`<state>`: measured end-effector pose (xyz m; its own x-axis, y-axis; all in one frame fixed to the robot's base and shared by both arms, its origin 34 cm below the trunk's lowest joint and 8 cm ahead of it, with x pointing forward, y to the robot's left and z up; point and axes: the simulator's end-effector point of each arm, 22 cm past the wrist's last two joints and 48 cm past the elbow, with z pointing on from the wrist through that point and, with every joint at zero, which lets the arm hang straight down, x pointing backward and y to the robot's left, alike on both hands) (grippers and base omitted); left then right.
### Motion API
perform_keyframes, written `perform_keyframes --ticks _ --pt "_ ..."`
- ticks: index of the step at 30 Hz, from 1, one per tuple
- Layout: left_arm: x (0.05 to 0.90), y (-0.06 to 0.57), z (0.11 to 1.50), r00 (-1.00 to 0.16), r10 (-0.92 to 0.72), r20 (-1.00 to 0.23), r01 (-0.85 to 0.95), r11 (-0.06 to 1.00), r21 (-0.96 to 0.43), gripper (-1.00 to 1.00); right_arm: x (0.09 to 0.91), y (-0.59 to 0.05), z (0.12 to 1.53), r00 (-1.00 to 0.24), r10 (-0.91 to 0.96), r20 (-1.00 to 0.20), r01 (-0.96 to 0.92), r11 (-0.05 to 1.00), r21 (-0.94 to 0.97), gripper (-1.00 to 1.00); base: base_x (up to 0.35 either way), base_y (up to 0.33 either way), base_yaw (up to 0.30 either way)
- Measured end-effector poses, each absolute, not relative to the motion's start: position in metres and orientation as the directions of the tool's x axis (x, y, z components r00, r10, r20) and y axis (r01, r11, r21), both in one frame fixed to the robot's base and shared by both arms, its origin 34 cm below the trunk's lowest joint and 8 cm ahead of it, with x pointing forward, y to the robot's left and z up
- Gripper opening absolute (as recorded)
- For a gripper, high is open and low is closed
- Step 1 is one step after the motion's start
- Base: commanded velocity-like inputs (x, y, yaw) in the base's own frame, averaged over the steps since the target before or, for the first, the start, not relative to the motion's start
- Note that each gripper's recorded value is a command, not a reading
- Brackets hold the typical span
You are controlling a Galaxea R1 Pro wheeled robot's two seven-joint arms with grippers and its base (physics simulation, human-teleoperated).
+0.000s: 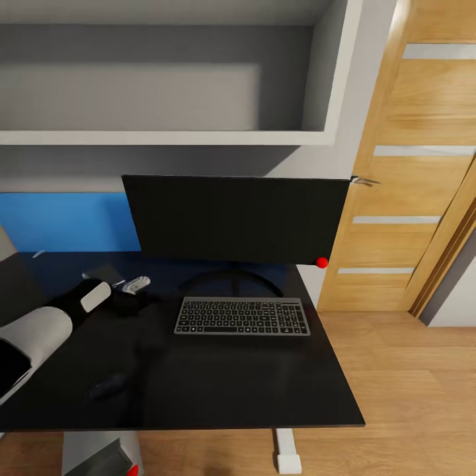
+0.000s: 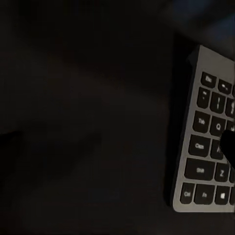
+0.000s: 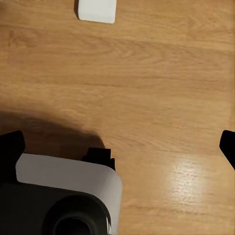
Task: In the bedroom, organize the workspace by keeping the computer under the desk, ensuring the monitor is on the desk, placing the keyboard on the desk next to the monitor, placing the mouse on the desk next to the keyboard, moving the folder from the swivel chair onto the desk next to the mouse, stacking the notebook on top of the folder with the pen on top of the notebook, and positioning the swivel chair next to the desk.
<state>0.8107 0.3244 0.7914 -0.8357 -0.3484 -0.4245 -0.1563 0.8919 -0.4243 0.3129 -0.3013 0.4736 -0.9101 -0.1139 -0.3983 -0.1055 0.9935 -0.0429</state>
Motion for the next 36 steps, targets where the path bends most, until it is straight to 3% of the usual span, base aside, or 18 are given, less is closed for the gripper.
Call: perform_keyframes --ticks 12,18,21,36 --pt "0.838 0.292 0.857 -0.786 -0.292 -0.545 -0.018 0.892 -0.452 1.0 0.298 -0.311 0.467 -0.924 -0.12 -0.364 -0.105 0.993 -0.06 1.0 0.0 0.0 0.0" --pt "0.805 0.315 0.902 -0.658 -0.455 -0.6 -0.102 0.843 -0.527 1.0 0.298 -0.312 0.466 -0.923 -0.12 -0.366 -0.107 0.993 -0.055 1.0 0.0 0.0 0.0" --pt "0.774 0.32 0.922 -0.592 -0.494 -0.637 -0.119 0.835 -0.538 1.0 0.303 -0.318 0.468 -0.918 -0.116 -0.38 -0.1 0.993 -0.06 1.0 -0.183 -0.066 0.0" --pt "0.757 0.309 0.953 -0.546 -0.484 -0.684 -0.065 0.838 -0.542 1.0 0.315 -0.32 0.472 -0.909 -0.114 -0.401 -0.107 0.993 -0.038 1.0 -0.247 -0.123 0.005"
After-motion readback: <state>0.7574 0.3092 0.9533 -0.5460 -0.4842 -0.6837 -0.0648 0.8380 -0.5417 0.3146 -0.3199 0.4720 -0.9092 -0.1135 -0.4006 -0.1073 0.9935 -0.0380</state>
